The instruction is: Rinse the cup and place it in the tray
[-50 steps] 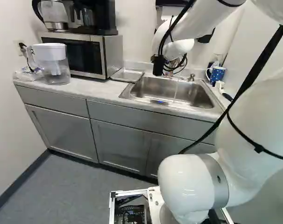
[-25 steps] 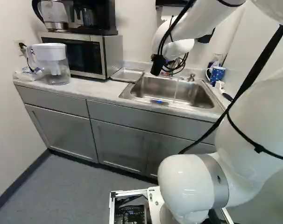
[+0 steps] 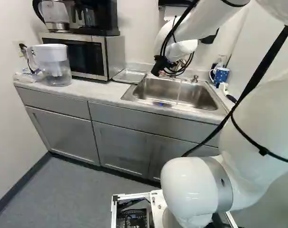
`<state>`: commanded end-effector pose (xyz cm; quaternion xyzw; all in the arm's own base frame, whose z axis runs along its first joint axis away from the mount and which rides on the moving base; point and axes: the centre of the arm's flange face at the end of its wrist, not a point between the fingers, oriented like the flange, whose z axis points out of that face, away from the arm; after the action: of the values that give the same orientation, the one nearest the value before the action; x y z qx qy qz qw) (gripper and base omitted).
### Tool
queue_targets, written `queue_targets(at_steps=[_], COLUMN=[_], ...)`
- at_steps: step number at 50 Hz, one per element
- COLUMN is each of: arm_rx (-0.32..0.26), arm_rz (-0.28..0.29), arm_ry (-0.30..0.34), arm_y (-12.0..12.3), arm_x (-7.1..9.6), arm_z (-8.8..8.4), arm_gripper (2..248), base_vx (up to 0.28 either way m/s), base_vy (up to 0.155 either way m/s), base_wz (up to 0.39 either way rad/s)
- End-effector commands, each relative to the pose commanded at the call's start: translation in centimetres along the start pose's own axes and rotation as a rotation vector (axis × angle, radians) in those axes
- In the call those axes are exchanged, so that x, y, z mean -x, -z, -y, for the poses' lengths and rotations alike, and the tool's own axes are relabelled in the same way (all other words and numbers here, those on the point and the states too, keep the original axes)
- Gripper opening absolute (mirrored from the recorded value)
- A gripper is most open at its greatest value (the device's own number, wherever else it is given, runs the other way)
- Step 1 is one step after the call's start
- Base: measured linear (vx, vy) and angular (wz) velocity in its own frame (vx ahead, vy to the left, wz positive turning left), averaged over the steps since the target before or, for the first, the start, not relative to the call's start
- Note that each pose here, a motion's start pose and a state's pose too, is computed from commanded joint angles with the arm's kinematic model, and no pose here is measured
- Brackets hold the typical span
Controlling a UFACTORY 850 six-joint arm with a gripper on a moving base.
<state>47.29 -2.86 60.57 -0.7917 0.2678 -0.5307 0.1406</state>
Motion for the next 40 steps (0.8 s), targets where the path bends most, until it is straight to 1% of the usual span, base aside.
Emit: queue_targets(at_steps=[40], arm_rx=[0.0], arm_rz=[0.0], arm_ry=[-0.42], arm_y=[0.0], arm_x=[0.0], arm_z=[0.0], arm_gripper=[125], base_vx=[0.0], base_vy=[0.0], base_wz=[0.0])
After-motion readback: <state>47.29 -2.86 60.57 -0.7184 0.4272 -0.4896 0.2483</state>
